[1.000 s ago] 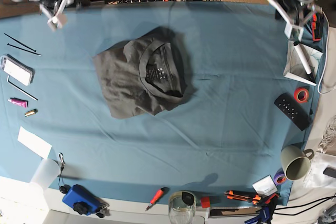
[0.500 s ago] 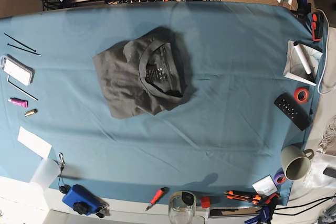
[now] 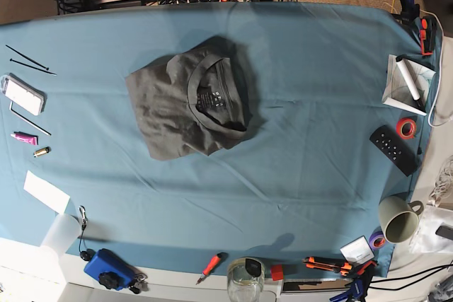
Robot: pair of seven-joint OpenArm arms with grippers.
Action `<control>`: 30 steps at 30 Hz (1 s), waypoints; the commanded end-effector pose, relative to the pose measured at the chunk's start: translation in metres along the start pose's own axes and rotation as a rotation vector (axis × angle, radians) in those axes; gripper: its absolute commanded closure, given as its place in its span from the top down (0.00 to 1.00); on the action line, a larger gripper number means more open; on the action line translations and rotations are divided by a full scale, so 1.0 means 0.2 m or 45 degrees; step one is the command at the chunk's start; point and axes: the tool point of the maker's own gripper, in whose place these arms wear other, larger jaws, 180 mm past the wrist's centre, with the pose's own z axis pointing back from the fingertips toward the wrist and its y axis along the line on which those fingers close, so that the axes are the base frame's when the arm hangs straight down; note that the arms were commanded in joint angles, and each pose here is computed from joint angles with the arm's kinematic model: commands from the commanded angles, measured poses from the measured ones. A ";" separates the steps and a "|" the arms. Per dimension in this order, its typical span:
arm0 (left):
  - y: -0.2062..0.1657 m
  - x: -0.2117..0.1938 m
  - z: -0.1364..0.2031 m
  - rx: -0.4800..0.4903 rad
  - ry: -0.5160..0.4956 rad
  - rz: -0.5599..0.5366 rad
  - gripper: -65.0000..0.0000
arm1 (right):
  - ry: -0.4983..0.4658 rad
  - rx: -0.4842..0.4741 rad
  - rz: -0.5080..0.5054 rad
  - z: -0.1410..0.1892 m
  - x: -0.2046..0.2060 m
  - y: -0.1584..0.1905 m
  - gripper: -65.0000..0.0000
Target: Fold the T-shirt properly
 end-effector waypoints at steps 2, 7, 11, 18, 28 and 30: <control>0.05 0.00 -0.05 0.021 0.006 0.013 0.00 | 0.036 -0.023 0.022 -0.06 0.00 -0.03 0.00; 0.11 -0.02 -0.24 0.043 0.053 0.071 0.00 | 0.072 -0.072 0.170 -0.26 0.06 -0.03 0.00; 0.16 -0.04 -0.36 0.096 0.072 0.090 0.00 | 0.103 -0.129 0.383 -0.37 0.13 -0.03 0.00; 0.20 -0.04 -0.53 0.164 0.046 0.034 0.00 | -0.009 -0.339 0.533 -0.48 0.35 -0.10 0.00; 0.35 0.04 -0.61 0.414 -0.062 -0.078 0.00 | -0.080 -0.674 0.721 -0.52 0.55 -0.25 0.00; 0.36 0.05 -0.61 0.451 -0.082 -0.091 0.00 | -0.109 -0.770 0.785 -0.50 0.61 -0.28 0.00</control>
